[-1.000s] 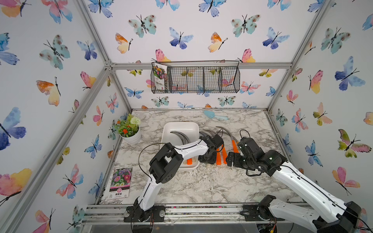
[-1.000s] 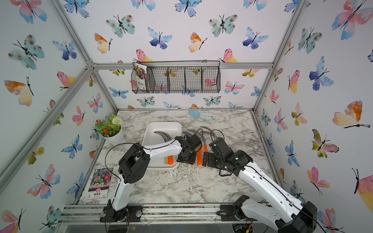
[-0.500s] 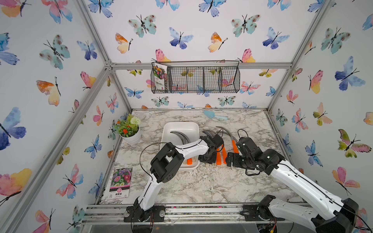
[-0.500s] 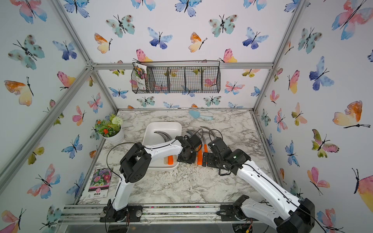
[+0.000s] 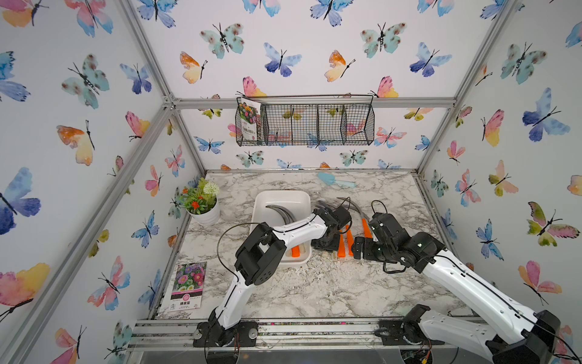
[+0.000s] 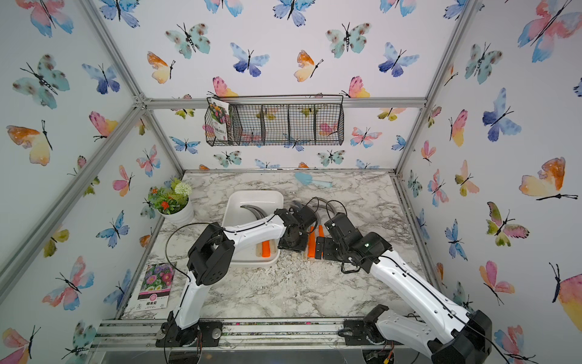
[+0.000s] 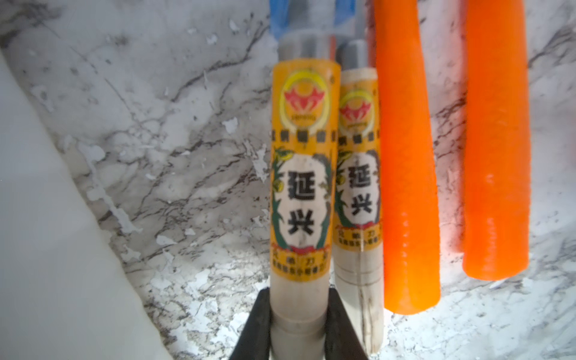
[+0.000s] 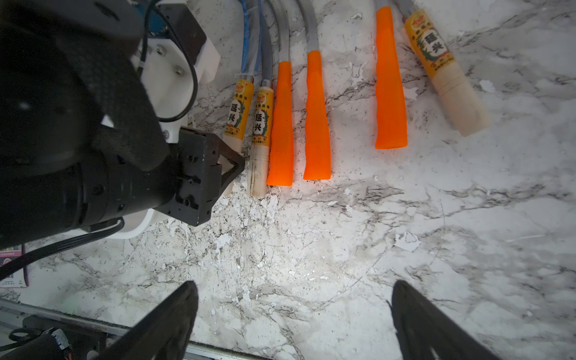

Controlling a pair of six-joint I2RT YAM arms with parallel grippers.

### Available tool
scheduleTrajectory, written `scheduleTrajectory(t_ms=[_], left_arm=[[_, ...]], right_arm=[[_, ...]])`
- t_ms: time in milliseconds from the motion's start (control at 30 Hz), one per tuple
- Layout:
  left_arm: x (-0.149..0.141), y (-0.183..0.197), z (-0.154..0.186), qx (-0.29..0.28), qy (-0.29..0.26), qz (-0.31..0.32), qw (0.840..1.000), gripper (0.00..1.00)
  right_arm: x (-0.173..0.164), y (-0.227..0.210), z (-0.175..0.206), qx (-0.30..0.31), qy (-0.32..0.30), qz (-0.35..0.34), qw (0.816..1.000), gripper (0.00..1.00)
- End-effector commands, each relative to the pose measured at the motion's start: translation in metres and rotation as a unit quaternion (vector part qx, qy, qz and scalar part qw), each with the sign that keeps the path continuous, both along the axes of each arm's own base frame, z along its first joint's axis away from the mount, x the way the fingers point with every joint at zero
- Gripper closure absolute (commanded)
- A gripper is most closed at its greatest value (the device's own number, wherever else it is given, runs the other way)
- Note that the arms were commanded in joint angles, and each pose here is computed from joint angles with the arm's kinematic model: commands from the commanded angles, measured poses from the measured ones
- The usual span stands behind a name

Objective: Put small sickles into storage boxes
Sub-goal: Pick up the sickle at the center of the board.

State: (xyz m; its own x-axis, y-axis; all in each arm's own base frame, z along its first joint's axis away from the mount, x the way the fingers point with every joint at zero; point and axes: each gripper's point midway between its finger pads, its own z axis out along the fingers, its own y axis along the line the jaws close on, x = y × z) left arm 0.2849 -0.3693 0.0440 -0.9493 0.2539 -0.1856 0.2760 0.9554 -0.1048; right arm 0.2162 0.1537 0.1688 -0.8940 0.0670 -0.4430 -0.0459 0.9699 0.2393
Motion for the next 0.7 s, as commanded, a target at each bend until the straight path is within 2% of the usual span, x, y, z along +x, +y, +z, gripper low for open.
scheduleTrajectory(t_ms=[0, 300, 667], left_arm=[[0.005, 0.003, 0.019, 0.004, -0.017, 0.003, 1.000, 1.00], [0.014, -0.001, 0.051, -0.016, -0.038, 0.009, 0.999, 1.00], [0.026, 0.004, 0.094, -0.040, -0.072, 0.021, 0.996, 1.00]], right_arm=[[0.009, 0.006, 0.015, 0.004, -0.027, 0.010, 1.000, 0.02], [0.025, 0.022, 0.038, 0.012, -0.058, 0.044, 0.997, 0.01], [0.040, 0.052, 0.062, 0.056, -0.095, 0.089, 0.990, 0.02]])
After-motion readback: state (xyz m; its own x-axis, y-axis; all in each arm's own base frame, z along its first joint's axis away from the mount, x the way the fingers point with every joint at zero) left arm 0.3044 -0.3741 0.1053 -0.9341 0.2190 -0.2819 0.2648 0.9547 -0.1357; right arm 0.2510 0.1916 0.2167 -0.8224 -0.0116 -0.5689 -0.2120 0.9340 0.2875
